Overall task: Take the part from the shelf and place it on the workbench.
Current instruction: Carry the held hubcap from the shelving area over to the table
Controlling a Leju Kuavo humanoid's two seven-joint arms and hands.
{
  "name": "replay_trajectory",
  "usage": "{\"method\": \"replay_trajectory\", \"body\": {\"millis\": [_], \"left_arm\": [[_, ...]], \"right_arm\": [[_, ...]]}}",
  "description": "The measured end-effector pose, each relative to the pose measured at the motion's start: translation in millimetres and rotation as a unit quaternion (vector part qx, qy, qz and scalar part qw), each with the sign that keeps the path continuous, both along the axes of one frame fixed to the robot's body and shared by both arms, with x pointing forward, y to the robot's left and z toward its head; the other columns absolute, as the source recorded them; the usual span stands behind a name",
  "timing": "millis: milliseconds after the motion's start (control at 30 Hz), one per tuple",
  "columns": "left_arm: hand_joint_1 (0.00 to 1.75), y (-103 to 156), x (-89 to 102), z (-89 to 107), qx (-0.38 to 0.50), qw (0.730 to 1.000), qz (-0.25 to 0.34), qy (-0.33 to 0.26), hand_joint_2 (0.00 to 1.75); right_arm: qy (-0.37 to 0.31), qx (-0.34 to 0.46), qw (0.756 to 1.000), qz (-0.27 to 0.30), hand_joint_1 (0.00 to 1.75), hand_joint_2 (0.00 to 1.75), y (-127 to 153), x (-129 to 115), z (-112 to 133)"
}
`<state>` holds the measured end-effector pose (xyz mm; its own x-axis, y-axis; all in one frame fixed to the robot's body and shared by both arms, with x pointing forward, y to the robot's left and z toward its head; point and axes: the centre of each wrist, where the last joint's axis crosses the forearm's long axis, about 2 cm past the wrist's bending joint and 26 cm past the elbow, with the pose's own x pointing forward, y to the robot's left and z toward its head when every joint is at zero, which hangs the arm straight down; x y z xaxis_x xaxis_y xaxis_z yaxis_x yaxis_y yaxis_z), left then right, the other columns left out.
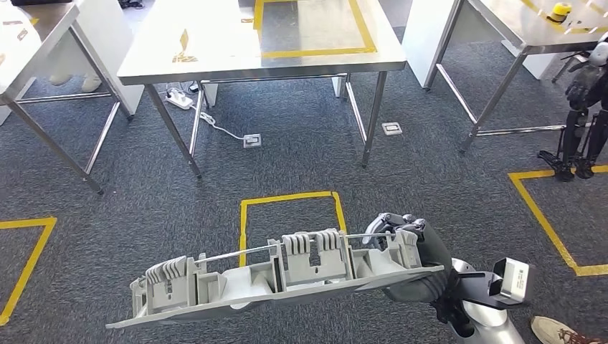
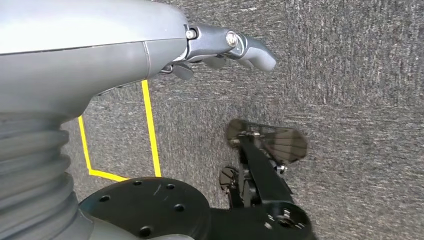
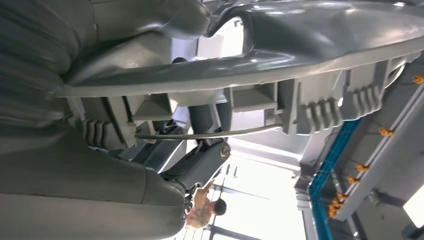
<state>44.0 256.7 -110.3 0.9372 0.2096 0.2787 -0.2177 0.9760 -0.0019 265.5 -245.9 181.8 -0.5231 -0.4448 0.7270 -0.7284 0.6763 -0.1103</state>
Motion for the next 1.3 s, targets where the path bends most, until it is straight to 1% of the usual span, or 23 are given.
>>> {"method": "replay_trajectory", "body": {"millis": [967, 1167, 1300], "left_arm": [[0.00, 2.1, 3.6, 0.2, -0.009, 1.000, -0.008, -0.011, 1.75], [0.00, 2.2, -1.7, -0.4, -0.005, 1.000, -0.006, -0.007, 1.75], [0.00, 2.2, -2.1, -0.4, -0.004, 1.000, -0.005, -0.008, 1.75]], "right_arm": [[-0.001, 0.003, 1.000, -0.008, 1.75, 1.75, -6.8, -3.1, -4.9], [0.003, 0.001, 1.000, -0.008, 1.75, 1.75, -4.4, -5.9, -9.5], [0.000, 0.003, 1.000, -0.007, 1.75, 1.75, -3.4, -4.1, -8.3]]}}
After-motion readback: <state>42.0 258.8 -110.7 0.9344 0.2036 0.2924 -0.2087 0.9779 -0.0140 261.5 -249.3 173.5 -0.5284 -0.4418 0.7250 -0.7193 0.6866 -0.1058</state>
